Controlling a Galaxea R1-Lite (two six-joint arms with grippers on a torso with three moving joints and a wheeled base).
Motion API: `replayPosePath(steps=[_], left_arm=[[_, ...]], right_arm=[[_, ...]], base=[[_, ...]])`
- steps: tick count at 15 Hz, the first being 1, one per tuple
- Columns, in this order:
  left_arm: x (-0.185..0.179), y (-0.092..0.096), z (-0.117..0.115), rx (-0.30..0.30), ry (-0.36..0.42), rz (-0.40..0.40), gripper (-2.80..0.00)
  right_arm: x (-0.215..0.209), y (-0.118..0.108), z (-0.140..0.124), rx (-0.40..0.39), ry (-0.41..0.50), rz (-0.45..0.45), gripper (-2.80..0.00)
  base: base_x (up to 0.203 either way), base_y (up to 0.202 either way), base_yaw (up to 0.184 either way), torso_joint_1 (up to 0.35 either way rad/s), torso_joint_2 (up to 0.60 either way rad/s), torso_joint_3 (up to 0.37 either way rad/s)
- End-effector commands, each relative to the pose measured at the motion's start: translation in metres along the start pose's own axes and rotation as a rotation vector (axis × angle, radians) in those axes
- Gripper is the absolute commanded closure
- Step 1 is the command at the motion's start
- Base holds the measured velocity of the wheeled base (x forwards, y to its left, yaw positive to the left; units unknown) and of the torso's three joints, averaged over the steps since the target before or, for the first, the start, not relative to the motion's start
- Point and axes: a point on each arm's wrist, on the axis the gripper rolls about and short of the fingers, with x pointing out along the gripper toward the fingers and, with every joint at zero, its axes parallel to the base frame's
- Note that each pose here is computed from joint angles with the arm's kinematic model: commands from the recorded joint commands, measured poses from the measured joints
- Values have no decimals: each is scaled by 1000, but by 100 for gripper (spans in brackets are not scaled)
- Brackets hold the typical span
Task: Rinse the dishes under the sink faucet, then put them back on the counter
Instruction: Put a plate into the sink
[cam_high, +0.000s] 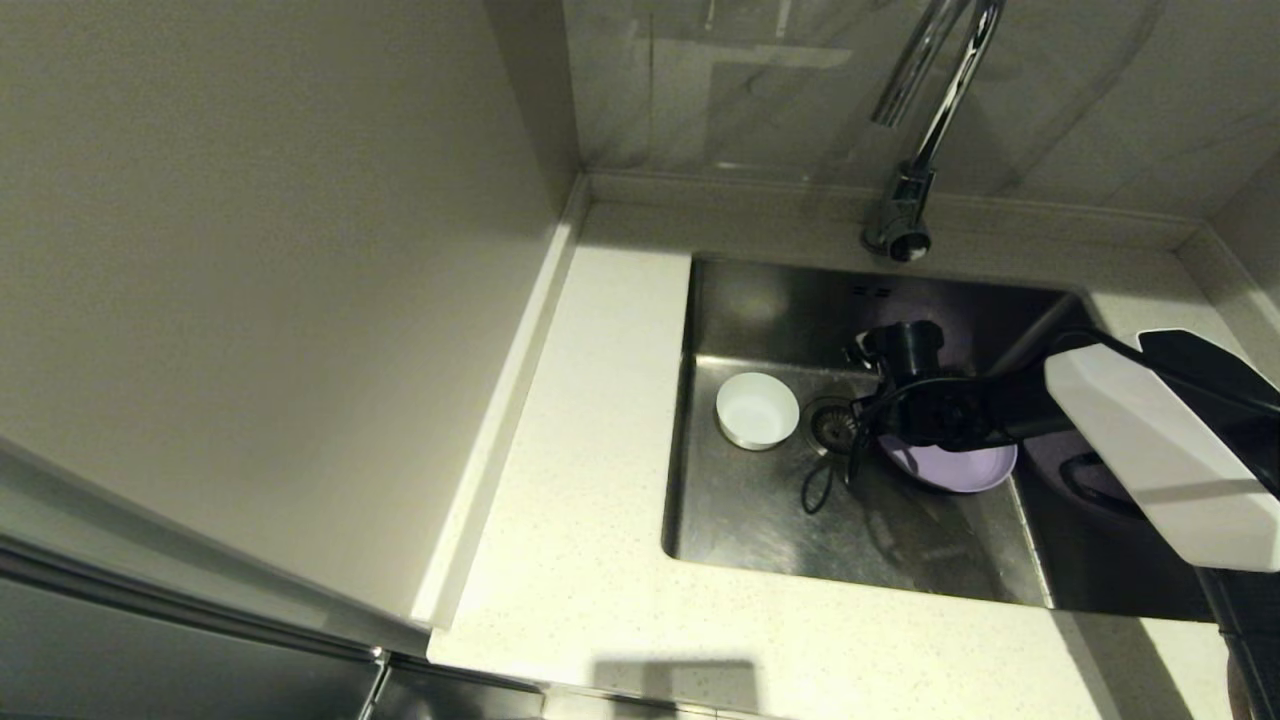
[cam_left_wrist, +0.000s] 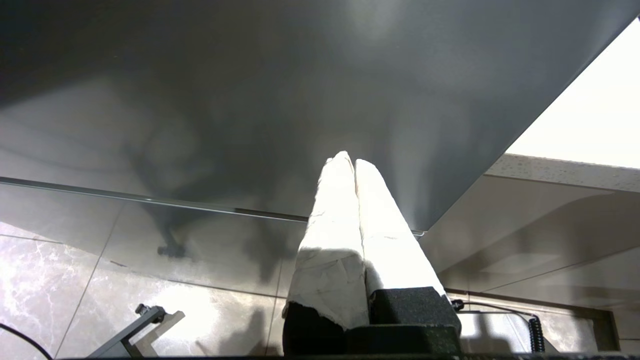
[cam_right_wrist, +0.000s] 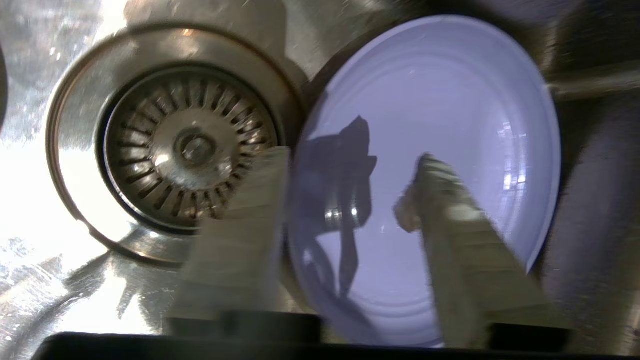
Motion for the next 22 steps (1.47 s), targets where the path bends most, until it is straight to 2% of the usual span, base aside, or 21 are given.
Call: replayPosePath(steps=[1, 4, 6, 9, 11, 12, 14, 16, 17, 19, 22], left_arm=[[0, 0, 0, -1, -2, 0, 0], [0, 0, 0, -1, -2, 0, 0], [0, 0, 0, -1, -2, 0, 0], [0, 0, 0, -1, -2, 0, 0], [0, 0, 0, -1, -2, 0, 0], [0, 0, 0, -1, -2, 0, 0], [0, 0, 0, -1, -2, 0, 0], [0, 0, 0, -1, -2, 0, 0], [0, 0, 0, -1, -2, 0, 0], [0, 0, 0, -1, -2, 0, 0], [0, 0, 0, -1, -2, 0, 0]], right_arm=[[-20, -16, 19, 25, -42, -10, -280], [-90, -60, 52, 63, -110, 16, -280], [-166, -104, 65, 104, -177, 31, -280], [-279, -170, 49, 175, -301, -1, -280], [-331, -210, 13, 202, -320, -96, -280], [-351, -223, -10, 218, -295, -153, -280], [-382, -237, -54, 311, -206, -256, -280], [-400, -233, -97, 406, 9, -300, -280], [-407, -229, -111, 481, 84, -321, -280], [-418, -226, -130, 539, 196, -420, -280], [-420, -232, -124, 566, 210, -471, -280]], base=[[0, 0, 0, 0, 0, 0], [0, 0, 0, 0, 0, 0], [0, 0, 0, 0, 0, 0], [0, 0, 0, 0, 0, 0], [0, 0, 0, 0, 0, 0], [0, 0, 0, 0, 0, 0], [0, 0, 0, 0, 0, 0], [0, 0, 0, 0, 0, 0], [0, 0, 0, 0, 0, 0], [0, 0, 0, 0, 0, 0], [0, 0, 0, 0, 0, 0]])
